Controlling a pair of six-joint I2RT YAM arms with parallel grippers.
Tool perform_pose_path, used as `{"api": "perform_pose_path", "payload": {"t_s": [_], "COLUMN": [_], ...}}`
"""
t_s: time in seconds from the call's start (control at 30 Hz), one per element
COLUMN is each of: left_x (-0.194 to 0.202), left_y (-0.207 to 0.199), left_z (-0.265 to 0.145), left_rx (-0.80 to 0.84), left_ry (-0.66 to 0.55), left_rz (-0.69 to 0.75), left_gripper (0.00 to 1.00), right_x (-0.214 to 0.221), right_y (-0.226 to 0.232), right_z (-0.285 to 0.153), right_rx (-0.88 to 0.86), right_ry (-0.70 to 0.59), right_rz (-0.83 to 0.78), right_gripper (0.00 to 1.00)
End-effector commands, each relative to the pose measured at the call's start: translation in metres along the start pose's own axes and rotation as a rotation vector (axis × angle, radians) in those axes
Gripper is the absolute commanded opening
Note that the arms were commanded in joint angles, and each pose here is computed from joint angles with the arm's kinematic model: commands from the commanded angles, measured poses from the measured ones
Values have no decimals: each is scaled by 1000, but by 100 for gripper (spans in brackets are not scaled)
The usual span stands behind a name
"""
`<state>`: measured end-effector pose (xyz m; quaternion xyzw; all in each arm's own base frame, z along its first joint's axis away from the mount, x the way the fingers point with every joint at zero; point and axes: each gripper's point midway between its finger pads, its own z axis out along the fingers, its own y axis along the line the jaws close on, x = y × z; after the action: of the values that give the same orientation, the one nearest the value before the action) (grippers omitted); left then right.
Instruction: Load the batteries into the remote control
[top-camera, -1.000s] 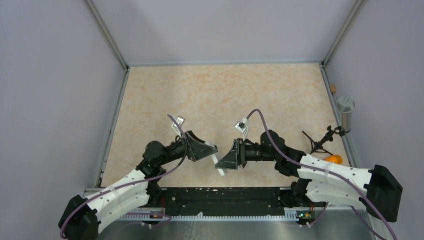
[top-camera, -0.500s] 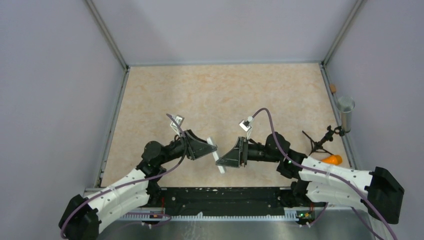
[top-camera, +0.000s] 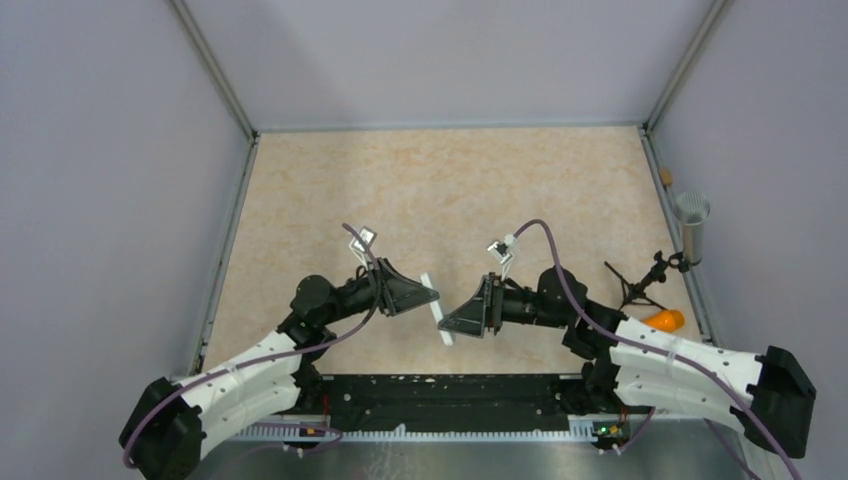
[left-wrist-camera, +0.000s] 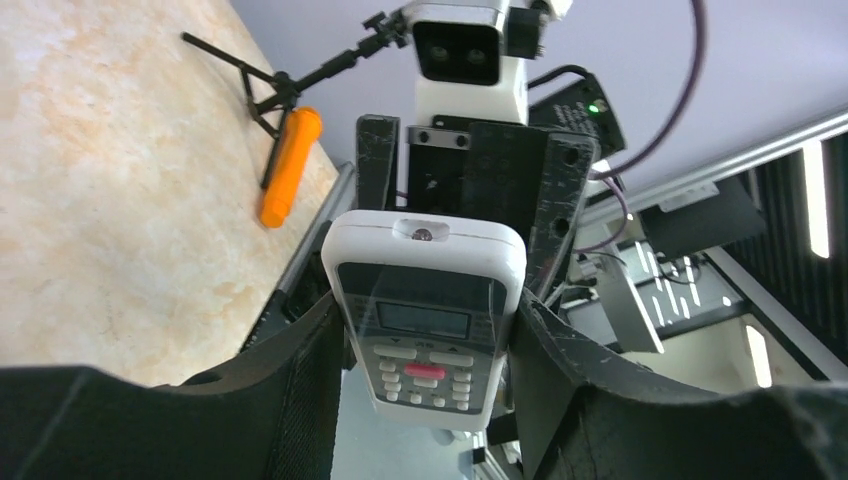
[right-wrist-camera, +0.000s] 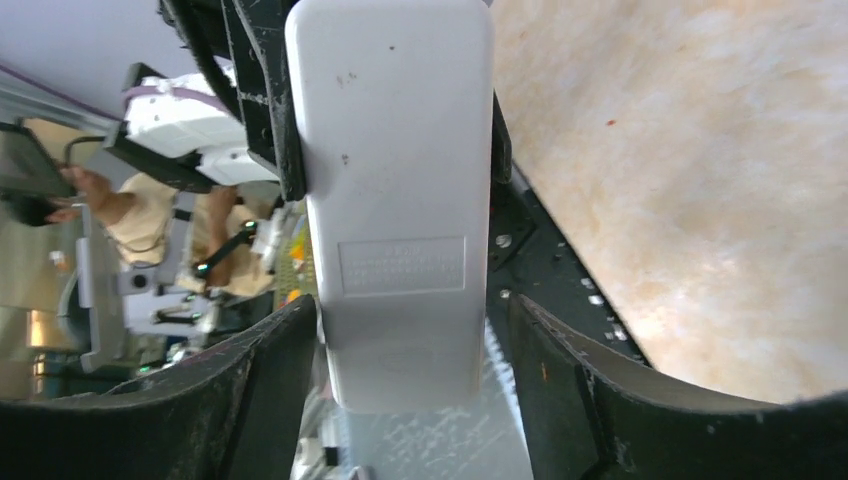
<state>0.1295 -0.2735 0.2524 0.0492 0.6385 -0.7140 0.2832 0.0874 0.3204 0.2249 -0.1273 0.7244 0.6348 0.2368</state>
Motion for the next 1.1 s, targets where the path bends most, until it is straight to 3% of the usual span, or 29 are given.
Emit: {"api": "perform_pose_path", "payload": {"t_s": [0.0,0.13,0.47,0.63,1.07], "left_x": [-14,-20,-36,-36,-31], "left_y": [-1,14,83,131,219], "left_z": [9,16,30,29,33], "left_rx": [-49,-148,-549,-785,-1089], "left_ry": [-12,5,110,220,390], "left_rz": [65,77,109,90,39], "left_gripper": [0,0,0,0,0], "right_x": [-19,-26,-52,-59,-52], "right_y": [-11,-28,-81,-103,-126], "right_z": [-17,-38,-104,-125,-125], "right_rx": [156,326,778,966,1045], "right_ry": [-58,-60,-134,-131,-67], "right_rz": [-118,-202,-323,-358,-392], "right_gripper": [76,86,86,86,86]}}
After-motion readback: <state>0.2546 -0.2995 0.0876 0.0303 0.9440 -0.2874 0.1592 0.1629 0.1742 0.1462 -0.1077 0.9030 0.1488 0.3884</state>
